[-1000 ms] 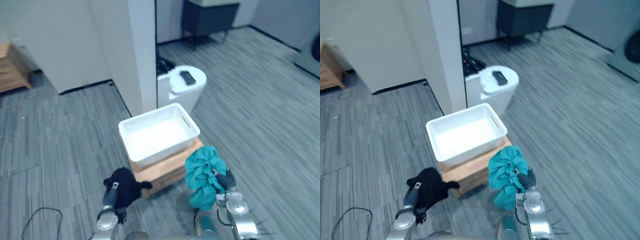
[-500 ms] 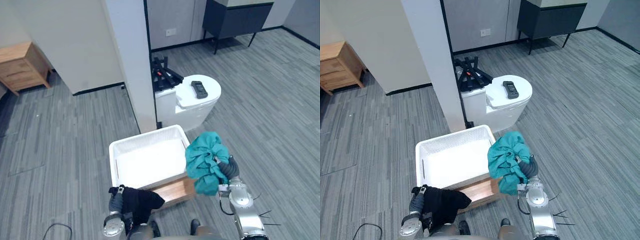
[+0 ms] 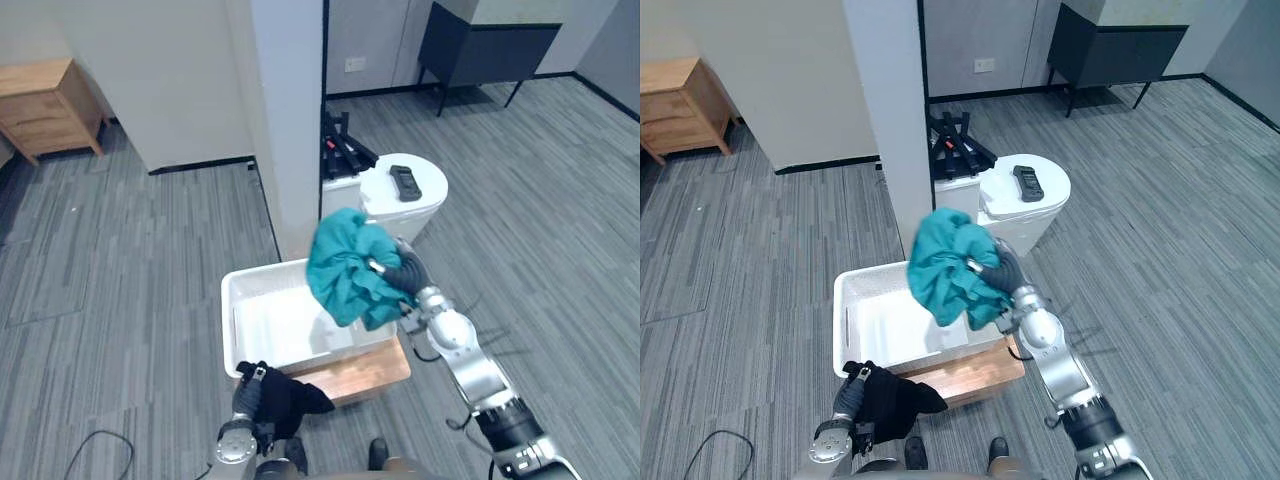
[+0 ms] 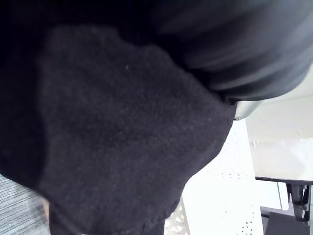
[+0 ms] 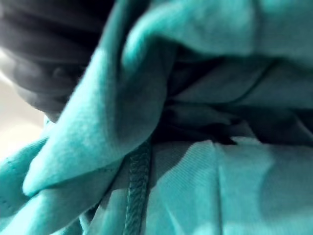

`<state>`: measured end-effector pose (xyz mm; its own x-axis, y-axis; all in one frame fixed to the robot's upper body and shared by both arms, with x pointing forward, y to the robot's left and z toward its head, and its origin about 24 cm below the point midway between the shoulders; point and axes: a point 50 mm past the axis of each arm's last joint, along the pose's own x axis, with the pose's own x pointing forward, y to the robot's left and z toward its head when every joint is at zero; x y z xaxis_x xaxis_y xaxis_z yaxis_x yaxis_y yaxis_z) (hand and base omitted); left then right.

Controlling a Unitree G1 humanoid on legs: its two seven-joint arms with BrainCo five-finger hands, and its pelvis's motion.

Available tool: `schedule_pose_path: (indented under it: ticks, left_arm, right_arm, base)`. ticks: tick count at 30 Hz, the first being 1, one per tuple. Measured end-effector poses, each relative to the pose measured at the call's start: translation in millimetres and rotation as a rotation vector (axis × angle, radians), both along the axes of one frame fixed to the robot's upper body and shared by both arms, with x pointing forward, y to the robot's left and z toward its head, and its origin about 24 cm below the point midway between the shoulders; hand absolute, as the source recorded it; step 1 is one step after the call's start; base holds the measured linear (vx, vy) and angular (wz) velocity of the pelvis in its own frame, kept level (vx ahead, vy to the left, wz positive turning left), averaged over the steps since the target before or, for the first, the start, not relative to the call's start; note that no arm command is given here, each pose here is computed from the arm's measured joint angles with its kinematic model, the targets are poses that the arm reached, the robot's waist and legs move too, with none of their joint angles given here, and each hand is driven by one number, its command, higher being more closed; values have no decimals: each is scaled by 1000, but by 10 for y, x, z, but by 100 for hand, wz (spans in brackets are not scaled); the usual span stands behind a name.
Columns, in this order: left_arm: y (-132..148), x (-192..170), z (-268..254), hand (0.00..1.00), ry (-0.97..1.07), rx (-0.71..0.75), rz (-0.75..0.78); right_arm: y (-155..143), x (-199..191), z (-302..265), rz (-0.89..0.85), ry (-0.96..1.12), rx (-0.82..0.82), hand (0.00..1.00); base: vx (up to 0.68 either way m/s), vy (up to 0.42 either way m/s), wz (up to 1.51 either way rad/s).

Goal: Tidy the bed and pick cloth on bed and put in laundry

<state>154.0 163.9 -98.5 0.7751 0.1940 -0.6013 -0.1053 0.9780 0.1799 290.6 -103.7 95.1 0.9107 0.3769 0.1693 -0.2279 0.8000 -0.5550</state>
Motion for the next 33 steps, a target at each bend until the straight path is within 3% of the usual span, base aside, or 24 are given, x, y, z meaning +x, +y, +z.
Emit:
schedule_pose_path:
  ticks: [5, 15, 16, 24, 29, 33]
  left_arm:
    - [-5, 66, -5, 100, -3, 4, -7]
    - [-56, -82, -41, 100, 7, -67, 25]
    - [-105, -49, -5, 100, -15, -86, -6]
    - [-207, 201, 417, 100, -242, -193, -210]
    - [-177, 285, 719, 100, -370, -253, -252]
    - [-56, 373, 1031, 100, -517, -257, -227]
  right_arm:
    - [245, 196, -18, 77, 24, -76, 100]
    - [114, 645, 129, -20, 32, -220, 100]
    - [15, 715, 178, -60, 28, -238, 0]
    - [-587, 948, 449, -300, -12, -309, 0]
    - [-647, 907, 426, -342, -51, -374, 0]
    - [-758, 635, 223, -369, -81, -400, 0]
  base:
    - [-140, 22, 66]
    - [-148, -8, 31]
    - [-100, -26, 21]
    - [-58, -8, 12]
    - [7, -13, -22]
    - [73, -19, -36]
